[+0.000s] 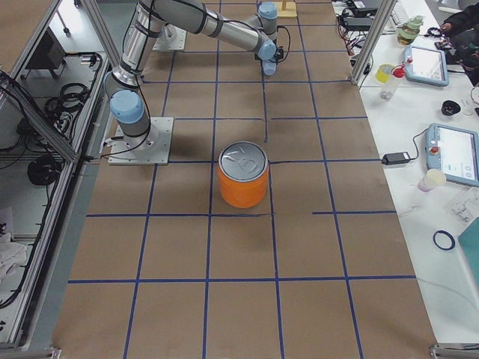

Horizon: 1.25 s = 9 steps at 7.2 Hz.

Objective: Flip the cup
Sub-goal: 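Carry the cup with the right gripper toward the left arm and lower it, then release the cup on its side and lift the right gripper away, then reach the left gripper to the lying cup's base while the right arm withdraws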

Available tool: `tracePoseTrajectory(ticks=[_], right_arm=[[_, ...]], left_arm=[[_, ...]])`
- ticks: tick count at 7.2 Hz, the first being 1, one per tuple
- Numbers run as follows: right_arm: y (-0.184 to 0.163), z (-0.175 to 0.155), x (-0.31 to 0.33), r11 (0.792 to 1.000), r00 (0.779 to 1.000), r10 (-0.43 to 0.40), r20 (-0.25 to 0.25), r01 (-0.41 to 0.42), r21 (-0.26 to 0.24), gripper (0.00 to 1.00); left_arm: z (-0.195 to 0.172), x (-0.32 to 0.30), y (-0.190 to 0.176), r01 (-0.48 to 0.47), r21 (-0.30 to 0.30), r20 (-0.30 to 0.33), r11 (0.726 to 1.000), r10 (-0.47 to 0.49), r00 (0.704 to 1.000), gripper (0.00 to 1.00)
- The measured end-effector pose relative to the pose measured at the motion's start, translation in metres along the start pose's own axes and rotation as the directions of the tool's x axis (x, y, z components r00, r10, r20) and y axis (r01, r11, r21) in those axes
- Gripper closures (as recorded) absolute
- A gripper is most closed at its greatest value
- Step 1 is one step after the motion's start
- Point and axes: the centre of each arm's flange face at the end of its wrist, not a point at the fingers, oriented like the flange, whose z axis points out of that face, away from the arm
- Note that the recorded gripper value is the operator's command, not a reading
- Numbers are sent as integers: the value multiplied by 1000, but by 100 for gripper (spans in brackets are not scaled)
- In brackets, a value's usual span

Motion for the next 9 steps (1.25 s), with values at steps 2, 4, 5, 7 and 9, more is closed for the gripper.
tracePoseTrajectory(ticks=[2, 4, 5, 7, 9], right_arm=[[-1, -12, 1, 1000, 1000, -2, -15, 2, 6, 0], [6, -58, 5, 998, 994, 57, -94, -59, -23, 0], [21, -83, 8, 980, 975, 174, -139, -185, -73, 0], [86, -116, 21, 806, 814, 552, -180, -576, -136, 0], [197, -158, 38, 499, 530, 824, -200, -846, -188, 0]], left_arm=[[0, 0, 0, 0, 0, -1, 1000, 0, 1000, 0], [0, 0, 0, 1, 0, -9, 1000, -1, 1000, 0], [0, -2, 0, 1, -2, -15, 1000, -1, 1000, 0], [7, -14, -4, 33, -22, -84, 999, -35, 996, 0], [34, -35, -22, 62, -59, -229, 996, -74, 971, 0]])
